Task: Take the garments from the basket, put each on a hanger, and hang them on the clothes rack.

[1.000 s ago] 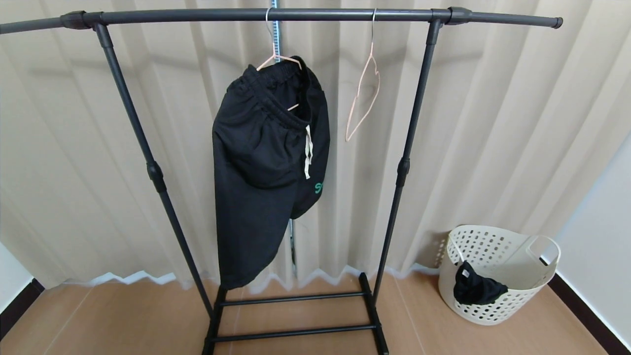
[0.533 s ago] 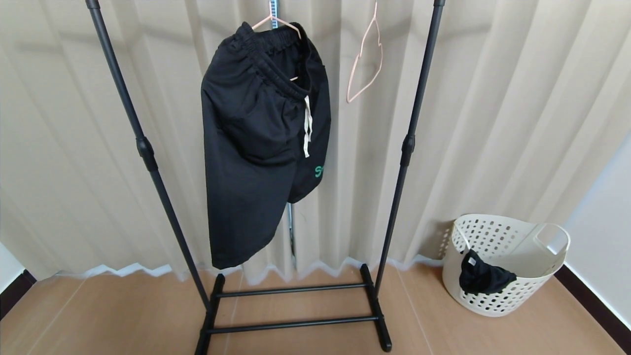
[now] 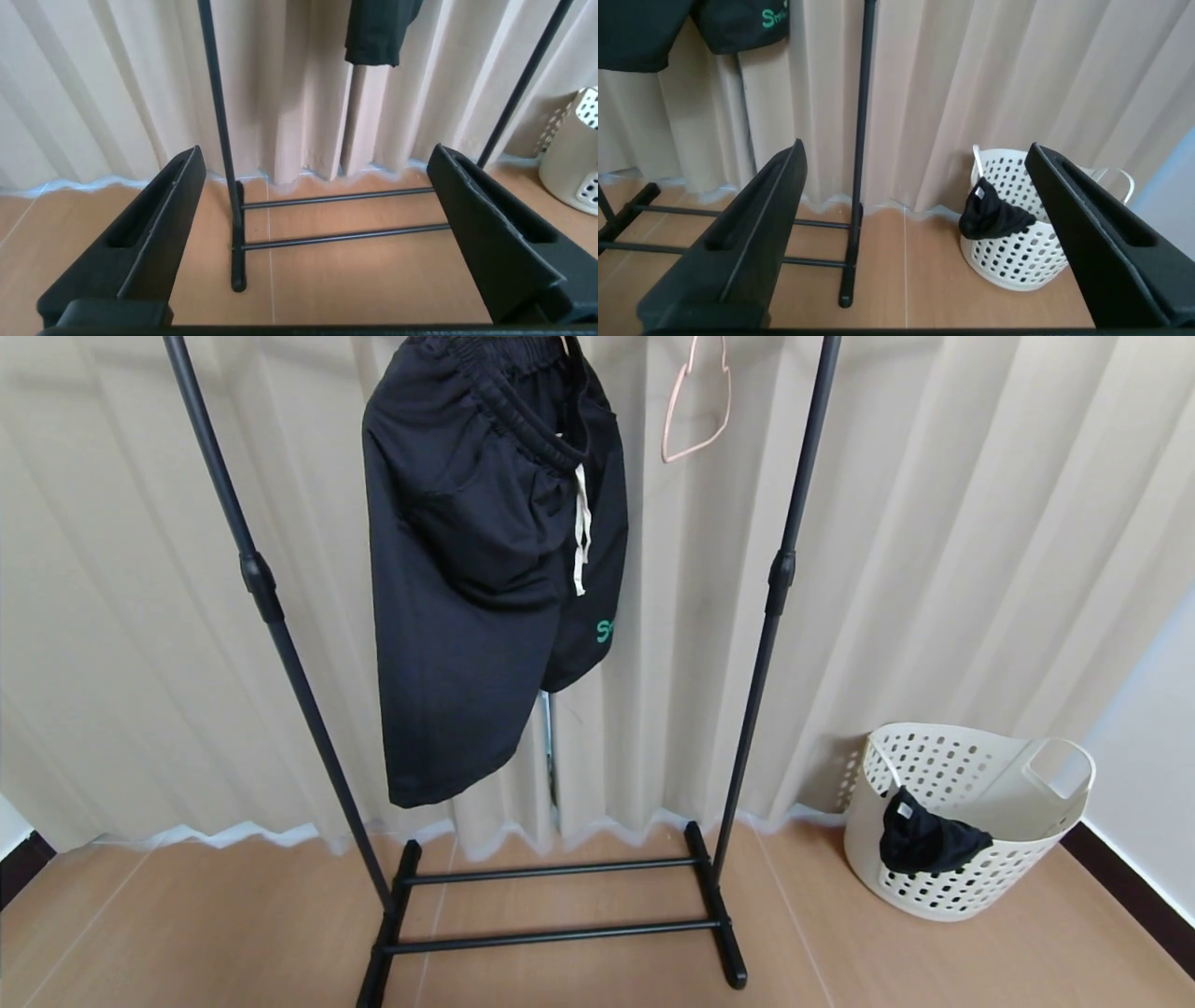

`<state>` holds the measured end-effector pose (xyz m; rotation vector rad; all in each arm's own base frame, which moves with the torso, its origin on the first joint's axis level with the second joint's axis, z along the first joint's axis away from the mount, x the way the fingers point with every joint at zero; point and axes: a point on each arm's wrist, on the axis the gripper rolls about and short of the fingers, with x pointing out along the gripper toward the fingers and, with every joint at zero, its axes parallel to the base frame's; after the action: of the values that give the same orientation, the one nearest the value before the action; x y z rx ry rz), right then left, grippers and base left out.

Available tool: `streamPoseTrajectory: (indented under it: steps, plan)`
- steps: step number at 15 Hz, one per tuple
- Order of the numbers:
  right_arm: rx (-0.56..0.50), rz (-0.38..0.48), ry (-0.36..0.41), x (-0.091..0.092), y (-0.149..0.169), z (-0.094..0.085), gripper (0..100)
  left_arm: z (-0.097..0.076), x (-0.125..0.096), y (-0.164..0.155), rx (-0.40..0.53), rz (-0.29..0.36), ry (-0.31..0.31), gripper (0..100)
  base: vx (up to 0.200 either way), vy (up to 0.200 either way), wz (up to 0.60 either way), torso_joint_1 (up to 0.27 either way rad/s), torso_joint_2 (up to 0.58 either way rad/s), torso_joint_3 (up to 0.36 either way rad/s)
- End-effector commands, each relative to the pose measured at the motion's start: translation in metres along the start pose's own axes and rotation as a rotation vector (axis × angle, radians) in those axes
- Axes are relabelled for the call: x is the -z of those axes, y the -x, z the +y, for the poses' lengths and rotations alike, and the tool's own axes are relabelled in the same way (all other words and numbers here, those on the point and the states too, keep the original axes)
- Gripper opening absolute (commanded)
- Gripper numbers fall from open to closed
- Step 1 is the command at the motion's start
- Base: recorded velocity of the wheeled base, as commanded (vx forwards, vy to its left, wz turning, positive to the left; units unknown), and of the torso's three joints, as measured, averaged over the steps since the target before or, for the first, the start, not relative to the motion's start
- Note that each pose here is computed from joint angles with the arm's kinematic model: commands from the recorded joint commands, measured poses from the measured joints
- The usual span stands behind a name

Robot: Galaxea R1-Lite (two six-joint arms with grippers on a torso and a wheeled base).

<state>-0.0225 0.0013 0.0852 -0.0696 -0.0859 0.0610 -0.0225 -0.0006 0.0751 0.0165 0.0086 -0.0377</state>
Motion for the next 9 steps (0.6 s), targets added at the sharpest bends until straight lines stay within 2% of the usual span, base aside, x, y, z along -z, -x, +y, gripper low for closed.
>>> streamPoseTrajectory:
  steps: [1,7,8,9]
  plan:
    - [-0.001,0.004,0.000,0.0002,-0.0001,0.0000,100,0.0000,0.0000,-0.0001,0.001,0.002,0.000,100,0.000,0.000,0.00,0.007,0.07,0.071]
    - [-0.001,0.002,0.000,0.0001,-0.0001,0.0000,100,0.0000,0.0000,-0.0001,0.001,0.002,-0.002,100,0.000,0.000,-0.60,0.002,0.01,0.014]
    - [-0.001,0.002,0.000,0.0001,-0.0001,0.0000,100,0.0000,0.0000,-0.0001,0.001,0.002,-0.002,100,0.000,0.000,0.00,0.000,0.00,0.000]
    - [-0.001,0.002,0.000,0.0001,-0.0001,0.0000,100,0.0000,-0.0003,-0.0001,-0.001,0.003,-0.002,100,0.000,-0.200,0.00,-0.002,0.00,0.002]
